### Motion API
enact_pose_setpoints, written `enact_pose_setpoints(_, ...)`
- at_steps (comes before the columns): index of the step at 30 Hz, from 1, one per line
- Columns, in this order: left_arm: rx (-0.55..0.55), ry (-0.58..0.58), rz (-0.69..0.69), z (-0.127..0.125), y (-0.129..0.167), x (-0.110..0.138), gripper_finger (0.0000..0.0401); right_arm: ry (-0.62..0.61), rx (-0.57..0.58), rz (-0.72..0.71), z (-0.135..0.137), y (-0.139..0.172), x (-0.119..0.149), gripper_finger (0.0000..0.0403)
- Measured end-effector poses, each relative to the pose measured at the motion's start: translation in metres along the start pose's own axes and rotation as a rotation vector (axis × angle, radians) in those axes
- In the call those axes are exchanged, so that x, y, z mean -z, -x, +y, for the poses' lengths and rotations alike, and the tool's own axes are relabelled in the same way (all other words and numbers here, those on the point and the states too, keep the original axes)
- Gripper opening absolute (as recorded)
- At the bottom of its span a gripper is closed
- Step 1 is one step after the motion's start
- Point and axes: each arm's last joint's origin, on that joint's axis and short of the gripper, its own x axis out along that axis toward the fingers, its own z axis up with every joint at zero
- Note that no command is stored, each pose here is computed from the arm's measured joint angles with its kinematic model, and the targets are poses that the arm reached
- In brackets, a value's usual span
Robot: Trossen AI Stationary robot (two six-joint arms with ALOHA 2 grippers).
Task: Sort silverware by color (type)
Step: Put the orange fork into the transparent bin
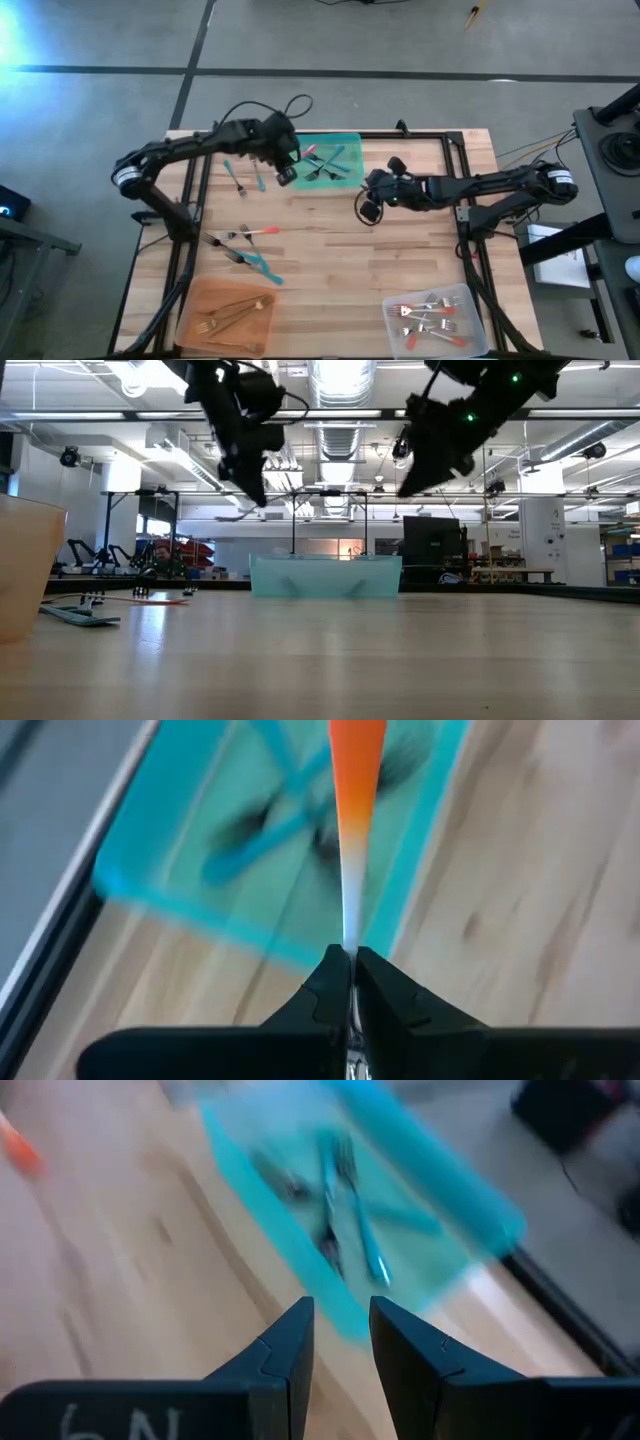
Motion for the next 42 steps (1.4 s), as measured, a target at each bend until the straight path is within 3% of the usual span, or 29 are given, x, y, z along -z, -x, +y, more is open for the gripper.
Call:
enact_pose_setpoints(5, 0.034, 0.049, -0.316, -0.012, -0.005, -0.001, 0.0000, -0.021, -0.081, -0.265, 0.014, 0.004, -0.013, 0.0091)
enact_pose_setpoints(9, 0.059, 0.146, -0.576, -0.024, -0.016, 0.005, 0.0000, -0.113, -0.122, -0.458, 0.021, 0.004, -0.021, 0.0091)
enact_pose_setpoints(13, -0.004, 0.238, -0.723, -0.039, -0.033, 0.019, 0.0000, -0.185, -0.133, -0.575, 0.024, 0.000, -0.024, 0.0091)
enact_pose_setpoints(21, -0.138, 0.314, -0.759, -0.060, -0.046, 0.029, 0.0000, -0.270, -0.023, -0.581, 0.032, -0.022, -0.028, 0.0091)
enact_pose_setpoints(31, -0.094, 0.273, -0.802, -0.090, -0.062, 0.023, 0.0000, -0.268, 0.061, -0.554, 0.046, -0.050, -0.040, 0.0091)
enact_pose_setpoints(36, -0.165, 0.285, -0.800, -0.099, -0.067, 0.026, 0.0000, -0.247, 0.097, -0.559, 0.045, -0.052, -0.046, 0.0091)
enact_pose_setpoints(42, -0.147, 0.233, -0.858, -0.113, -0.062, 0.025, 0.0000, -0.247, 0.105, -0.563, 0.042, -0.051, -0.048, 0.0091)
